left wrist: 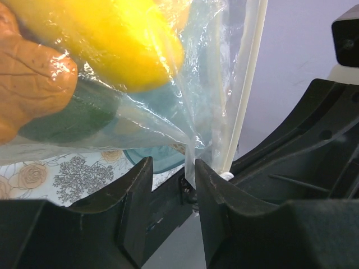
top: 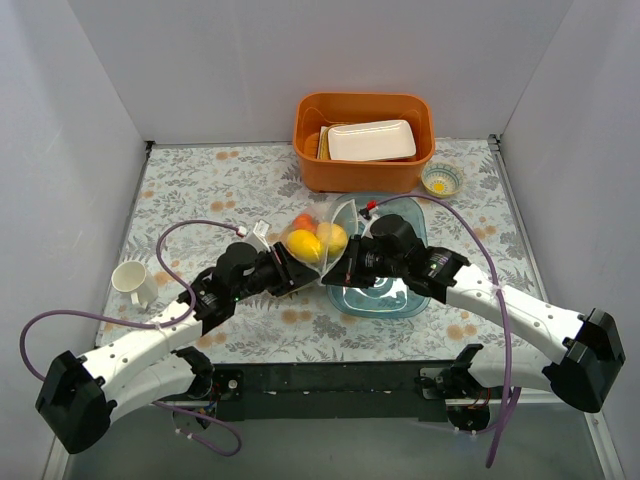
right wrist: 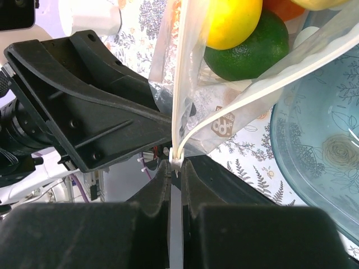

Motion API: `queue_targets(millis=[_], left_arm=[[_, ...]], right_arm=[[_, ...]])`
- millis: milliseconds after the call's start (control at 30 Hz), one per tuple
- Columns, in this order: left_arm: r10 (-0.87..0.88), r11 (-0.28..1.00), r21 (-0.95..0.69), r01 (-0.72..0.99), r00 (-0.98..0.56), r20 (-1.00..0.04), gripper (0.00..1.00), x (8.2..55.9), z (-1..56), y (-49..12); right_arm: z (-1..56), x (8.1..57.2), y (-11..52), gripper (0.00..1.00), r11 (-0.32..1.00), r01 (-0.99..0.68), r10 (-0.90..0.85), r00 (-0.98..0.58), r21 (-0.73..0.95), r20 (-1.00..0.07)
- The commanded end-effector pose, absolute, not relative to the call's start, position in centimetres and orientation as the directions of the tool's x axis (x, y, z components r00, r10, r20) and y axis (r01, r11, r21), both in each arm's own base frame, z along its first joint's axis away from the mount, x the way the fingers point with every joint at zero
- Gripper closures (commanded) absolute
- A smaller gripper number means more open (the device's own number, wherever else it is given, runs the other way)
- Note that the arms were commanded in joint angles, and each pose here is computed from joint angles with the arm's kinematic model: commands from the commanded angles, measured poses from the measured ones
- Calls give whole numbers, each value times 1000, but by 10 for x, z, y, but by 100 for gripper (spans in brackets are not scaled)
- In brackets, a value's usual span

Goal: Place the food in the zip-top bag and seal the zipper
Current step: Zip the zipper food storage bag at the center of the board.

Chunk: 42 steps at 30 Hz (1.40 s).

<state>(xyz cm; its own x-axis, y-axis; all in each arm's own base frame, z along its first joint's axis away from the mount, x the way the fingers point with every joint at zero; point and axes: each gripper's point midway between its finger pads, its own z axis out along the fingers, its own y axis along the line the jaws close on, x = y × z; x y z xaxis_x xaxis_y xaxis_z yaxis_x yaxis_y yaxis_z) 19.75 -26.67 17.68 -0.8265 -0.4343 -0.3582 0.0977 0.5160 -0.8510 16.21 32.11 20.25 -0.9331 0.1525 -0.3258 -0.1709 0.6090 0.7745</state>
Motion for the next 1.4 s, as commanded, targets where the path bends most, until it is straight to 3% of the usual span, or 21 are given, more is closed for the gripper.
queue_targets(millis=[0,200,433,667,1100,1200,1233,1367], left_arm=[[-459,417,-901,122,-827,-324,64,194,199,-276],[-484,382,-917,114,-821,-303,66,198,203,-279],[-473,372,-922,105,-834,-285,100,197,204,-283],[-442,378,-921,95,-855,-269,100,186,195,-281],[-391,432,-888,156,-855,-341,100,180,192,-275],[-418,427,-892,150,-842,-342,84,183,194,-273],[-430,411,-899,153,-837,-339,71,184,199,-274],[-455,388,-910,145,-829,-326,59,186,204,-274]], right_arm=[[218,169,324,97,568,-191,195,-914,801,-356],[212,168,324,97,575,-181,189,-919,798,-345],[211,169,322,97,579,-177,199,-916,796,-349],[209,181,316,96,599,-160,233,-903,785,-362],[211,209,311,97,607,-165,255,-886,777,-387],[208,204,312,97,593,-156,244,-900,790,-361],[207,202,313,97,590,-151,243,-903,793,-353],[204,195,312,97,568,-130,246,-915,813,-319]])
